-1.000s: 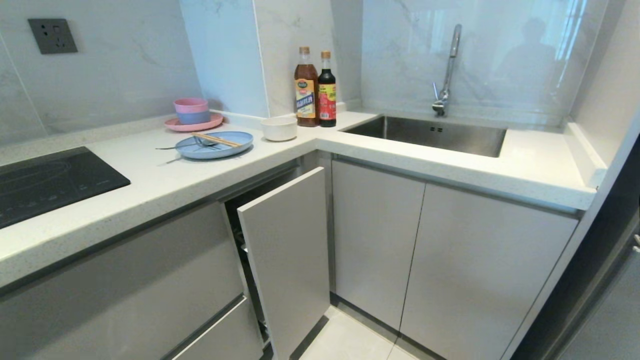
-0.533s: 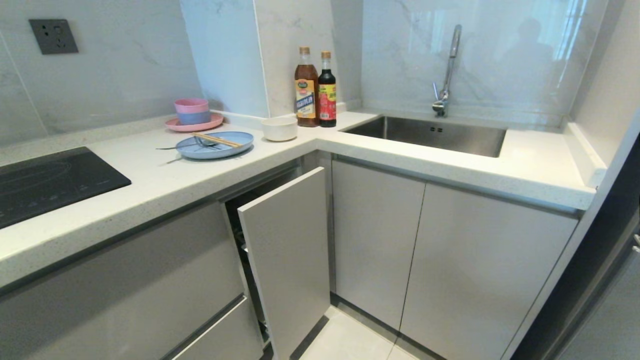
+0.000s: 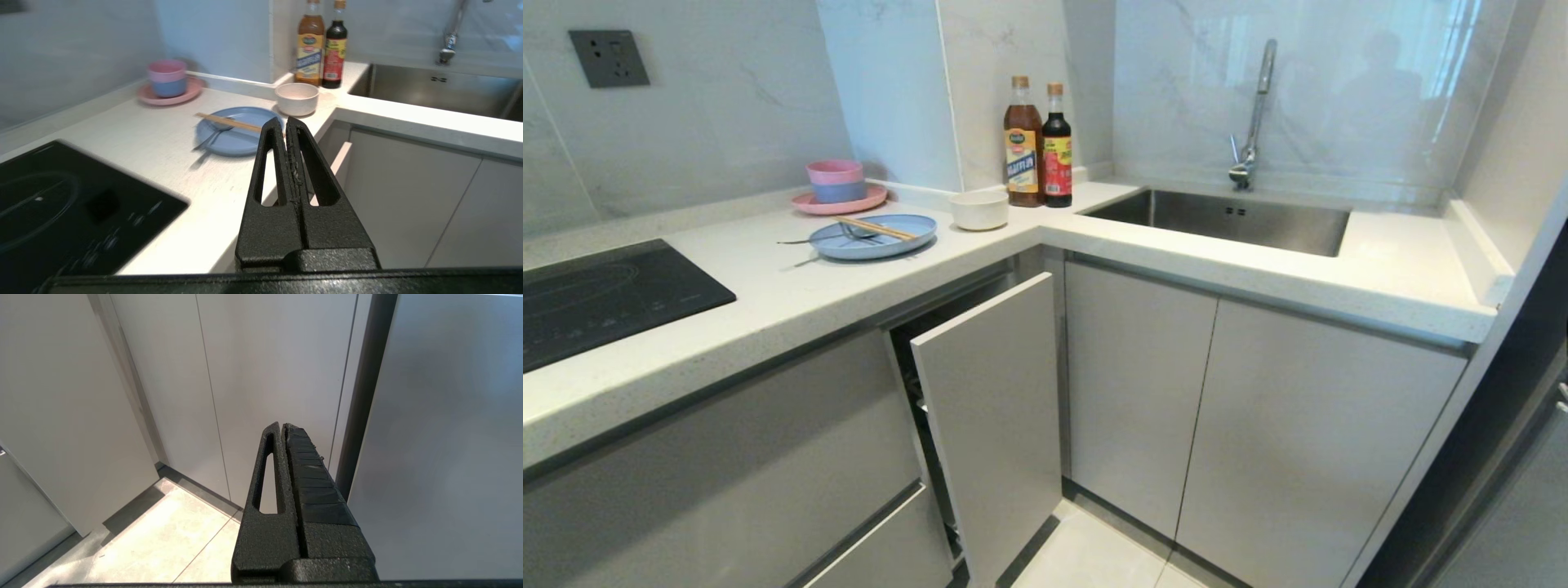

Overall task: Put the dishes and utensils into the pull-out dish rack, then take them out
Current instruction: Open the cupboard

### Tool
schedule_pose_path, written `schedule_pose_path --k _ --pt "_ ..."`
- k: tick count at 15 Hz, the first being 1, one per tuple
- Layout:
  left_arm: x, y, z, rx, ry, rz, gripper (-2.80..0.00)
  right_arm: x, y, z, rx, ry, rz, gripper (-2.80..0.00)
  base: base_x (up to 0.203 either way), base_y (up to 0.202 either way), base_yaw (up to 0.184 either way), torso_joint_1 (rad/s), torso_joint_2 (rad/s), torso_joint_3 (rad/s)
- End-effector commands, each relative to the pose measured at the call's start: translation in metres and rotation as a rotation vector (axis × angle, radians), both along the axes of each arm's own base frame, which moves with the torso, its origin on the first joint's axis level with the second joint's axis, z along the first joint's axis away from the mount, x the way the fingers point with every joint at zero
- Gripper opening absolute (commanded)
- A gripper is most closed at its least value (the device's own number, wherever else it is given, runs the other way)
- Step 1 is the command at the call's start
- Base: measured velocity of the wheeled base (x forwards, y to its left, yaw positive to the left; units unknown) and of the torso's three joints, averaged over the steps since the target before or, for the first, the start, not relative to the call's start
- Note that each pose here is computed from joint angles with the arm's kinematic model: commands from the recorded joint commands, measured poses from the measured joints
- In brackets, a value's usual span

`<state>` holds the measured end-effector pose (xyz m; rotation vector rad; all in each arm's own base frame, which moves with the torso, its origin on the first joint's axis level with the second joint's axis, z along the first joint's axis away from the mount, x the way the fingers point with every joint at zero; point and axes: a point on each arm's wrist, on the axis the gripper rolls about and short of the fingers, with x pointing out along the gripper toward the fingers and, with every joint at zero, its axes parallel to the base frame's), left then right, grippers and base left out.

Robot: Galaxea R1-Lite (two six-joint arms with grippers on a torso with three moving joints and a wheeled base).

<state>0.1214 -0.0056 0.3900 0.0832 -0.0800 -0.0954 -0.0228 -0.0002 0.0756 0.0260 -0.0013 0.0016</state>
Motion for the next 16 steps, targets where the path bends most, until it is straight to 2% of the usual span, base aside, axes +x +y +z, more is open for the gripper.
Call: schedule_pose_path --k 1,3,5,8,11,13,16 --pt "0.064 -0.013 0.001 0.009 0.118 -0.058 -2.80 0.000 0.000 0.000 0.000 0.001 0.001 -2.80 0.000 0.000 0.000 0.000 0.00 0.000" --pt "0.098 -0.035 -0.007 0.027 0.236 -0.131 -2.80 0.000 0.000 0.000 0.000 0.001 0.000 -2.80 0.000 0.000 0.000 0.000 0.00 0.000" --pt "0.130 -0.062 -0.024 0.056 0.342 -0.159 -2.80 0.000 0.000 0.000 0.000 0.000 0.000 -2.80 0.000 0.000 0.000 0.000 0.00 0.000" --pt "0.178 -0.091 -0.059 0.089 0.488 -0.157 -2.80 0.000 0.000 0.000 0.000 0.001 0.000 -2.80 0.000 0.000 0.000 0.000 0.00 0.000" --pt "0.202 -0.106 -0.086 0.078 0.679 -0.137 -2.80 0.000 0.000 0.000 0.000 0.001 0.000 -2.80 0.000 0.000 0.000 0.000 0.00 0.000" --pt "0.214 -0.110 -0.102 0.101 0.732 -0.113 -2.80 0.000 0.000 0.000 0.000 0.002 0.001 -2.80 0.000 0.000 0.000 0.000 0.00 0.000" --pt "0.227 -0.114 -0.117 0.176 0.758 -0.095 -2.80 0.000 0.000 0.000 0.000 0.001 0.001 -2.80 0.000 0.000 0.000 0.000 0.00 0.000"
